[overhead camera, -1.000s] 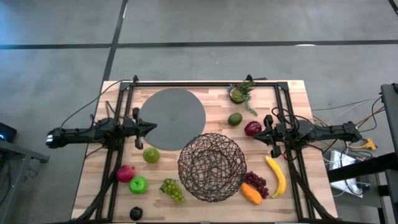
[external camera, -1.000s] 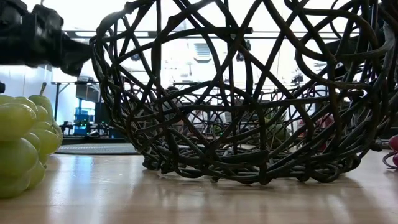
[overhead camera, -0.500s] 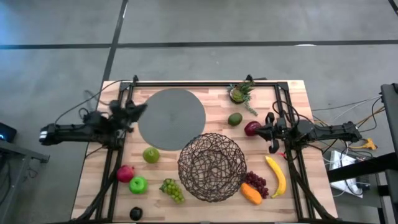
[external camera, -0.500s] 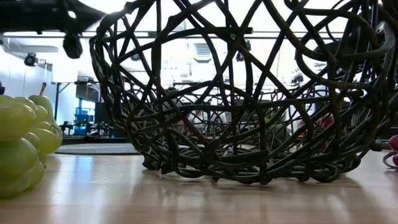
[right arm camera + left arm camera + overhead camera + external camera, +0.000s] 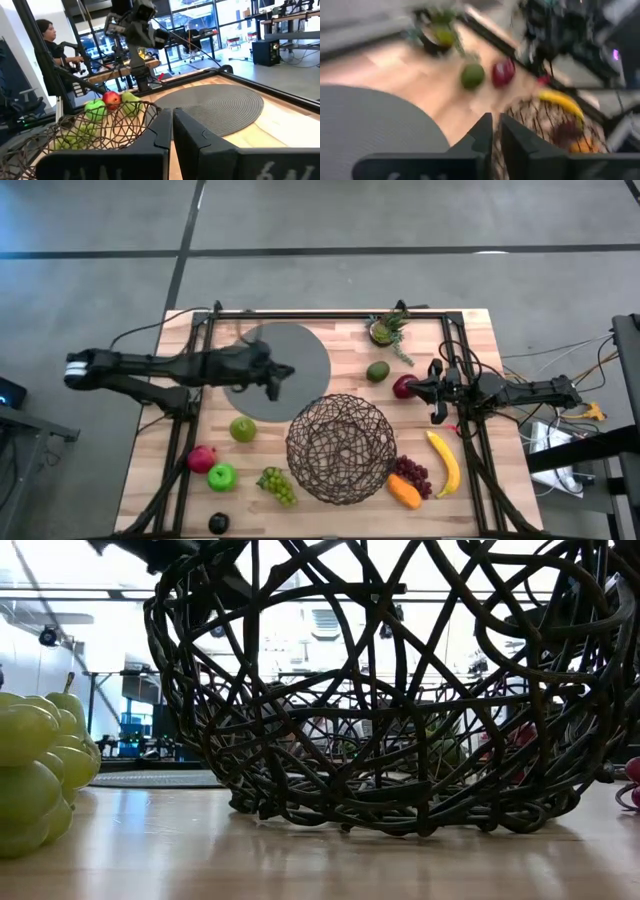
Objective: Build produce basket
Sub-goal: Prepare the black wire basket, then put the green pear into the black wire basket
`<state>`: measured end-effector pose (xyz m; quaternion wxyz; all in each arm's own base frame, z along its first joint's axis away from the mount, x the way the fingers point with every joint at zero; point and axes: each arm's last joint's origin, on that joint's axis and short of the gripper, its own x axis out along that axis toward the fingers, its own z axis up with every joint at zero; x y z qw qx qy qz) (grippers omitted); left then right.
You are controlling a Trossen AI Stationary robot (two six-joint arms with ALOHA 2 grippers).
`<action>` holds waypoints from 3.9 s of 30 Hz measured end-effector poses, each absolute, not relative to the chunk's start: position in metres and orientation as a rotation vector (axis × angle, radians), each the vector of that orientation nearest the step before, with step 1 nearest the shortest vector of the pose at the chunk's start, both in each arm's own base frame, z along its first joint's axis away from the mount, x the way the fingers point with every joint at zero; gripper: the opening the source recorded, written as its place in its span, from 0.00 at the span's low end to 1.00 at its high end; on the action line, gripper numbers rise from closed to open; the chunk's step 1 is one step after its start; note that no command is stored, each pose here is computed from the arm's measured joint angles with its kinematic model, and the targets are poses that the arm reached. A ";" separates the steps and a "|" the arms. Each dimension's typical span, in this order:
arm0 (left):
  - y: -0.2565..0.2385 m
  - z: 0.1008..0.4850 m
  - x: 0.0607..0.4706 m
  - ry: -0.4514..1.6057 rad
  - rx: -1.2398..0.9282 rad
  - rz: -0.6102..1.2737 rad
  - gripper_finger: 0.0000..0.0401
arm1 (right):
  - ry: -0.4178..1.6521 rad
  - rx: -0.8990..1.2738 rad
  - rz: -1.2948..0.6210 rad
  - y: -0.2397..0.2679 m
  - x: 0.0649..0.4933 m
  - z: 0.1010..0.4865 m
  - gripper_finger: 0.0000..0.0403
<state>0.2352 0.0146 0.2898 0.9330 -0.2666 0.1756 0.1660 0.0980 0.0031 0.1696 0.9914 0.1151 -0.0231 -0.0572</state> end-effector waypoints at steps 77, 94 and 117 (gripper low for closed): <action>0.204 0.246 0.163 1.039 -0.489 0.832 0.06 | -0.059 0.130 -0.196 0.001 0.098 0.171 0.02; 0.129 0.356 0.164 0.884 -0.404 0.659 0.38 | -0.063 0.118 -0.193 0.001 0.098 0.172 0.02; -0.058 0.294 0.163 1.171 -0.488 0.158 0.40 | -0.079 0.217 -0.382 -0.004 0.097 0.170 0.02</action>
